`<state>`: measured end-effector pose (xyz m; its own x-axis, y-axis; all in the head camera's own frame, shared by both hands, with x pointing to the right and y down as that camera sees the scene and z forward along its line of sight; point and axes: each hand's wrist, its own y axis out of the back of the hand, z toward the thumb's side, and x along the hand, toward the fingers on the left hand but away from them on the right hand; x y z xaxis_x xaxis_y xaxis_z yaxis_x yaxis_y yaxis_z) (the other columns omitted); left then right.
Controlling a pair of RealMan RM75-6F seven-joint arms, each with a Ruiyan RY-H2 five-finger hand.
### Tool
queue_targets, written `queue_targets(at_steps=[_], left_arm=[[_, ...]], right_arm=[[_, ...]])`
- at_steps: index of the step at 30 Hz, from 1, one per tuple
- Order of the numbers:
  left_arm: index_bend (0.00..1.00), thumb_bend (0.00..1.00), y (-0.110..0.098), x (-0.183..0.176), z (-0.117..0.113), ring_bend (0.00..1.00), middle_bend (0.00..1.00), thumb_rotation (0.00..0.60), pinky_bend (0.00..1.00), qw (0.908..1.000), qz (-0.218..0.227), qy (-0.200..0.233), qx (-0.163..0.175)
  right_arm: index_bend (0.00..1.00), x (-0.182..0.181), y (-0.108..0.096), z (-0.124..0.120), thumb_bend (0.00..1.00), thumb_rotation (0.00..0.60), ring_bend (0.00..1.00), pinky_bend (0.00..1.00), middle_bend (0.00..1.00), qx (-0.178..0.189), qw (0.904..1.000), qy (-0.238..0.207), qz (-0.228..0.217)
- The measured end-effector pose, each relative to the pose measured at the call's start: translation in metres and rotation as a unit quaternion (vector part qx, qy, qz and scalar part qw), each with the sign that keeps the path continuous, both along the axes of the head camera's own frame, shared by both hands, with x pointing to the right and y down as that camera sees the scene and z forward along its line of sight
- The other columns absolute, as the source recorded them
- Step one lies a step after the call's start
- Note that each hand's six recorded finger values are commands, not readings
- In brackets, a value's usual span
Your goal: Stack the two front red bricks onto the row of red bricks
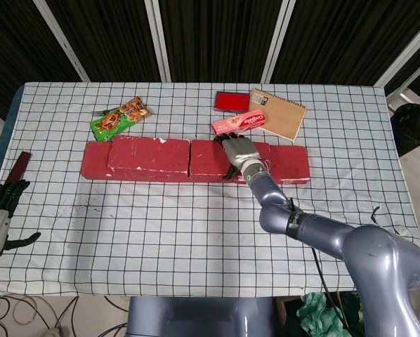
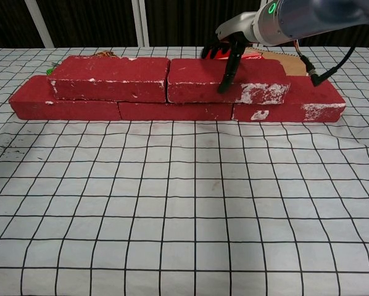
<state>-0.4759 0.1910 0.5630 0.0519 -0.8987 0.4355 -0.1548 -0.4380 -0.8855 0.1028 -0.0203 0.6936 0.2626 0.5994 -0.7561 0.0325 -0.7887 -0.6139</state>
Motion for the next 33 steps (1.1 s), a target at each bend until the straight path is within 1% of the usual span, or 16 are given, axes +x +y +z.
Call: queue_targets(at_steps=[12,22,28,33], left_arm=[[0.05,0.0,-0.0001,-0.0003,0.0002,0.0,0.05,0.6,0.0,1.0,-0.001,-0.002,0.001],[0.05,0.0,0.0,-0.0004,0.0002,0.0,0.05,0.6,0.0,1.0,-0.002,-0.001,0.0],[0.05,0.0,0.0002,-0.0004,-0.0002,0.0,0.05,0.6,0.0,1.0,-0.002,0.0,0.0],[0.05,0.0,0.0003,-0.0005,-0.0002,0.0,0.05,0.6,0.0,1.0,-0.002,0.0,0.0]], right_arm=[[0.1,-0.0006,0.0003,0.0008,0.07,0.6,0.0,0.11,0.04,0.002,1.0,0.003,0.002],[0.08,0.0005,-0.0014,0.0007,0.07,0.6,0.0,0.11,0.02,0.008,0.9999,0.008,0.01],[0.07,0.0009,0.0016,0.0004,0.03,0.6,0.0,0.1,0.0,0.001,0.9999,0.01,0.005],[0.07,0.0005,0.0011,-0.0035,0.03,0.6,0.0,0.1,0.0,0.004,0.9999,0.007,0.008]])
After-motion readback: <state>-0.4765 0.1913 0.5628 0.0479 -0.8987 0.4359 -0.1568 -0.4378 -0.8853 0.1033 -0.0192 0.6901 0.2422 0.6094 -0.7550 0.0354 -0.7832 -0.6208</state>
